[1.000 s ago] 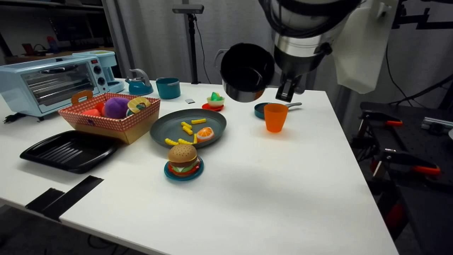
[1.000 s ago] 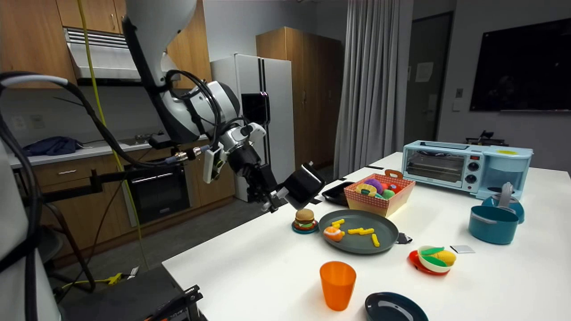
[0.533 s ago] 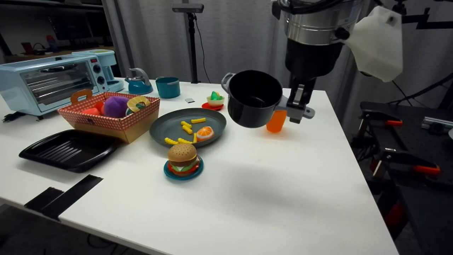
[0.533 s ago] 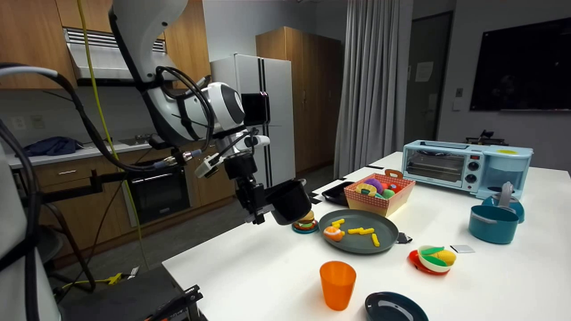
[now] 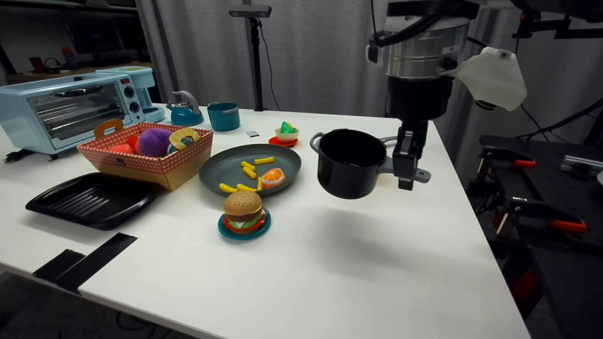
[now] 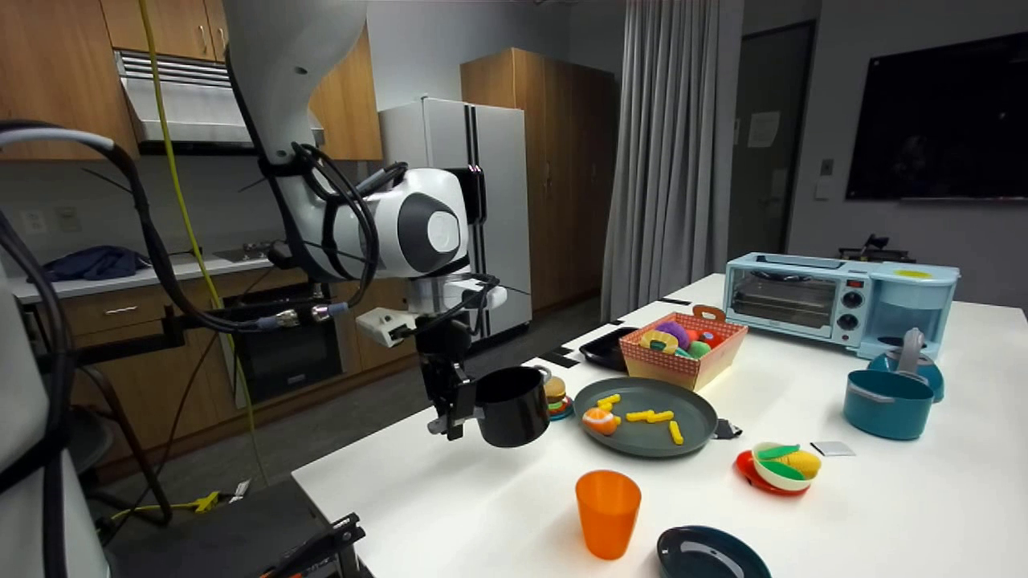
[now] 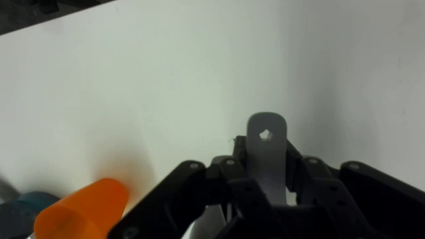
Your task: Pour the contents from the black pot onto the gray plate
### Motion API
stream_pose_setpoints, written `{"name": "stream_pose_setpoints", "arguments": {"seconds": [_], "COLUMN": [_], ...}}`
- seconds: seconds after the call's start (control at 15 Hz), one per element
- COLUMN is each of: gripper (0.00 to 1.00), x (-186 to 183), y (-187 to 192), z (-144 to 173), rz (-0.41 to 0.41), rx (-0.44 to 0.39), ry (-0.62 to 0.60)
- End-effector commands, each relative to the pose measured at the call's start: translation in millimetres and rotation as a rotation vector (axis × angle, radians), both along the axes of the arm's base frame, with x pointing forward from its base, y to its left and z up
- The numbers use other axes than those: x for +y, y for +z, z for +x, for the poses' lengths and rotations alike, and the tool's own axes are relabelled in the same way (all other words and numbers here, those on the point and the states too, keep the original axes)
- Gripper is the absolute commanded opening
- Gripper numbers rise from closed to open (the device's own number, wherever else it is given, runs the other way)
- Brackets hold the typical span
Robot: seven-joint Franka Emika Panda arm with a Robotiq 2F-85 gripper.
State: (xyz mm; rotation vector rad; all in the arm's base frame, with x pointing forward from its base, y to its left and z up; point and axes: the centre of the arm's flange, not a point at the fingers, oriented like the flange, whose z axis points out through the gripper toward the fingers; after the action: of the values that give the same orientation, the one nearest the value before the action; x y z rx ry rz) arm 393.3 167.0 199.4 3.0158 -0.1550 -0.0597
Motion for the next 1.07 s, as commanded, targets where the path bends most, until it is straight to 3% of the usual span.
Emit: {"name": "stream_pose_setpoints", "arguments": {"seconds": [0.0, 0.4, 0.47, 0.53, 0.67, 1.0], "gripper": [0.07, 0.07, 0.15, 0.49, 0.55, 0.92], "x": [-17, -27, -28, -29, -32, -39], "y": [-5, -27, -31, -34, -40, -46], "z": [1, 10, 11, 12, 13, 18], "rz": [0.027, 0.022, 0.022, 0.024, 0.022, 0.020], "rx": [0.024, 0.077, 0.088, 0.101, 0.121, 0.144], "ry": [0.003, 0.050, 0.059, 0.068, 0.082, 0.099]}}
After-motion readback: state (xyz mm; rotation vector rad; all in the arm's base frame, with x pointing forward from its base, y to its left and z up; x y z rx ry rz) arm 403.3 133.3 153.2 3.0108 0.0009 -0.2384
